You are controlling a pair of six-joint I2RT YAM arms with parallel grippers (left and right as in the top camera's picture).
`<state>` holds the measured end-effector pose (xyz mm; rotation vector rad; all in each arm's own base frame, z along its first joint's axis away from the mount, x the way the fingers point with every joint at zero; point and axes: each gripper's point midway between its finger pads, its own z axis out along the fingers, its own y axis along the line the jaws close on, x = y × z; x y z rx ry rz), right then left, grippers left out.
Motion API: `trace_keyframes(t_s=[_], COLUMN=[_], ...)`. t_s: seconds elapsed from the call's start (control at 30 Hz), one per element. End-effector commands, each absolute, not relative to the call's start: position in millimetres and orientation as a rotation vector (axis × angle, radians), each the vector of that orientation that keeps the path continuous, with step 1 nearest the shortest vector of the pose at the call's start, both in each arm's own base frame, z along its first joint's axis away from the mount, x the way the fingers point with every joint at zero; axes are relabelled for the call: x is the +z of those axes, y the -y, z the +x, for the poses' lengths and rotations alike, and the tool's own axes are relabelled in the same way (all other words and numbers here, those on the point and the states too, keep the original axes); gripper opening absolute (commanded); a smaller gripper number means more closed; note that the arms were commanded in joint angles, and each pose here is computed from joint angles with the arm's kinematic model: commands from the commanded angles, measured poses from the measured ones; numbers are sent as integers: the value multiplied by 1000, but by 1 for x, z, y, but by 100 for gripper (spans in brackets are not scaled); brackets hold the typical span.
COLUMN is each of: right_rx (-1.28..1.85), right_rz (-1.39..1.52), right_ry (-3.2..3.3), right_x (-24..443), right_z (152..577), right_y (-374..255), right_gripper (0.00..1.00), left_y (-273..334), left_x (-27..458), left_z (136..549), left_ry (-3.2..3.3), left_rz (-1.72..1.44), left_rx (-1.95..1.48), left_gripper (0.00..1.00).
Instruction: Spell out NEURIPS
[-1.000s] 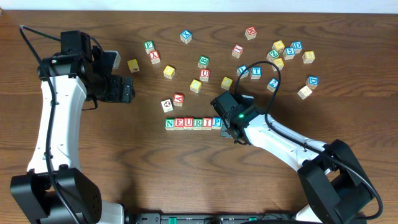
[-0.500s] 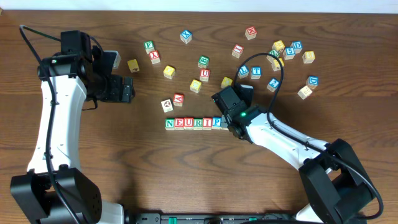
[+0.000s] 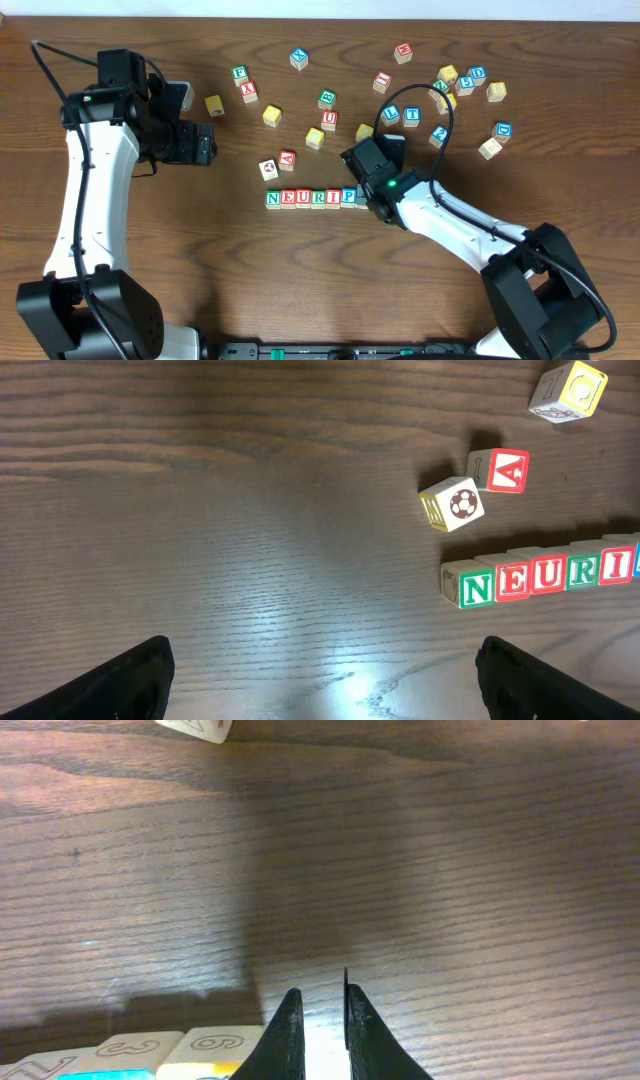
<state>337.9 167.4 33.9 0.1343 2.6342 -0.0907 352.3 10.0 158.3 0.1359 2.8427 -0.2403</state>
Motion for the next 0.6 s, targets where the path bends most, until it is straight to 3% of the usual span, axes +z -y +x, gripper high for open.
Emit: trace_keyframes(t_s=[0.0,0.2,0.27,0.3,0.33,0.57], right_rx=[-115,-52,-24,-9,11,95], right_rz=[99,80,64,62,70,101], right_ry=[-2570,-2449,-2401,-2378,-2353,-2238], right_x=[58,124,149,160,172,226], right_z=[352,356,351,349,346,325], right_y=[-156,-140,-137,-136,-134,-121], right_gripper=[9,12,24,51,97,99], left_y=[-8,-8,-8,-8,-8,-8], left_x=[169,169,169,169,169,169], left_z=[355,355,355,355,355,355], left_ry=[-2811,-2811,-2811,-2811,-2811,-2811], left_rz=[160,160,159,159,160,159], left_rx=[-244,-244,-244,-244,-244,-244], left_gripper=[95,95,95,95,95,95])
